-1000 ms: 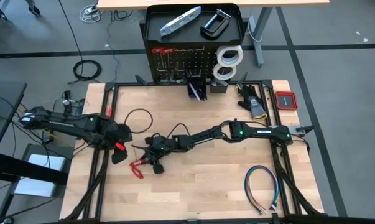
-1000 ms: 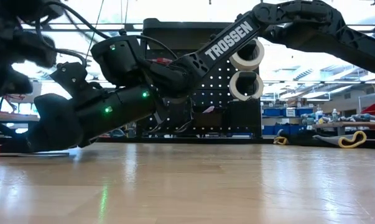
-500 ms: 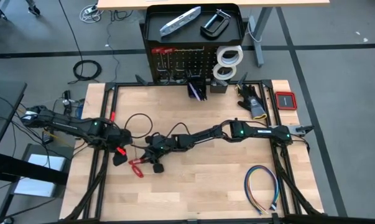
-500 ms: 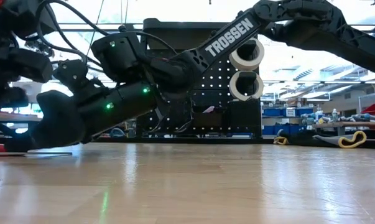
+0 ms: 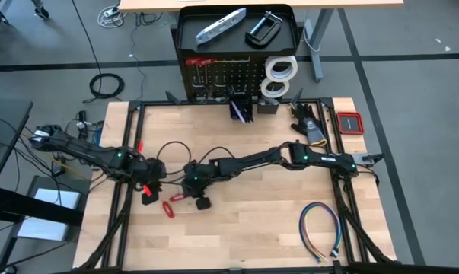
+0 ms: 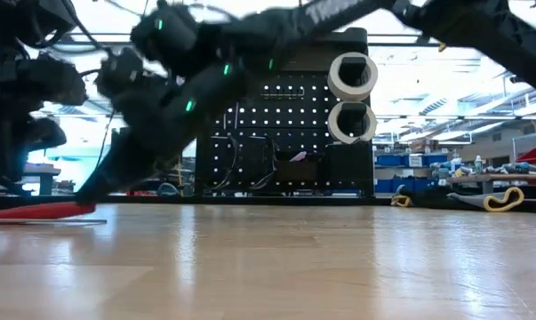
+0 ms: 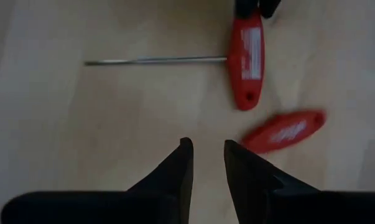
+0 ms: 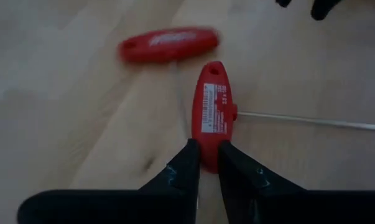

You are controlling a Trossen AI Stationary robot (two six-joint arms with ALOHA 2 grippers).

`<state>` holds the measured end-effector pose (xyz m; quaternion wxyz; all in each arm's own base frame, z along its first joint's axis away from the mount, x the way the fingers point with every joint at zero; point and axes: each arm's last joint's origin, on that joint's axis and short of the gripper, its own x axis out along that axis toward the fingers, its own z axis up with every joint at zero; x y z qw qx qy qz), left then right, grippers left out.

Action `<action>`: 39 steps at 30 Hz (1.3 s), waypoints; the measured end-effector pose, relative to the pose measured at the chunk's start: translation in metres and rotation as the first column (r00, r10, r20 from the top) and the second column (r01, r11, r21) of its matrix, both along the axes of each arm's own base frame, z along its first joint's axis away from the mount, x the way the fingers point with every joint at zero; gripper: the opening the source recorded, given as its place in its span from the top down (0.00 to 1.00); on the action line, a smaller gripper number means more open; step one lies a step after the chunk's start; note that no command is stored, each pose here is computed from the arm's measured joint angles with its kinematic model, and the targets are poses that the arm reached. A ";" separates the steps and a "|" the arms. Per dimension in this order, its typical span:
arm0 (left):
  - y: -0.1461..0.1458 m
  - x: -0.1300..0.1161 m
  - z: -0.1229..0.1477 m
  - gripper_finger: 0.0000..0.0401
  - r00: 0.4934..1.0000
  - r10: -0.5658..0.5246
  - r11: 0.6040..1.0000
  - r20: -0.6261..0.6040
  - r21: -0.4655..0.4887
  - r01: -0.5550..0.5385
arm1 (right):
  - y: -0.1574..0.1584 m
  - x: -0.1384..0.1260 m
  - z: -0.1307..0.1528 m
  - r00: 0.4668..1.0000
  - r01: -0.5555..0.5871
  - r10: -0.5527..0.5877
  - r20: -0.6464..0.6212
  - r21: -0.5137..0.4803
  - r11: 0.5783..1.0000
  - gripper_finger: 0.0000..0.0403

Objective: Hang tools onto peg board
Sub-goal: Hang the red allen wrench on the peg board

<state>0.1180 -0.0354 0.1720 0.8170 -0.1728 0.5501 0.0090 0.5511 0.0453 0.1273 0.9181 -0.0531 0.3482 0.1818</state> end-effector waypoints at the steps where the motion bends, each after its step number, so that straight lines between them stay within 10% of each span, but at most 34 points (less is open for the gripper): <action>1: -0.002 0.004 0.000 0.76 1.000 -0.009 1.000 0.027 -0.002 0.009 | 0.004 -0.004 0.008 1.000 -0.019 0.019 -0.018 -0.013 1.000 0.84; 14: -0.024 0.049 -0.007 0.76 0.889 -0.378 0.904 0.260 0.311 0.294 | 0.077 -0.077 0.099 0.965 -0.063 -0.018 -0.262 -0.297 0.953 0.82; 27: -0.029 0.071 -0.023 0.76 0.841 -0.541 0.732 -0.029 0.476 0.487 | 0.131 -0.101 0.108 0.969 -0.032 -0.067 -0.236 -0.393 0.919 0.82; 39: -0.035 0.087 -0.040 0.76 0.763 -0.612 0.646 -0.208 0.426 0.634 | 0.136 -0.104 0.107 0.968 -0.040 -0.063 -0.245 -0.394 0.918 0.82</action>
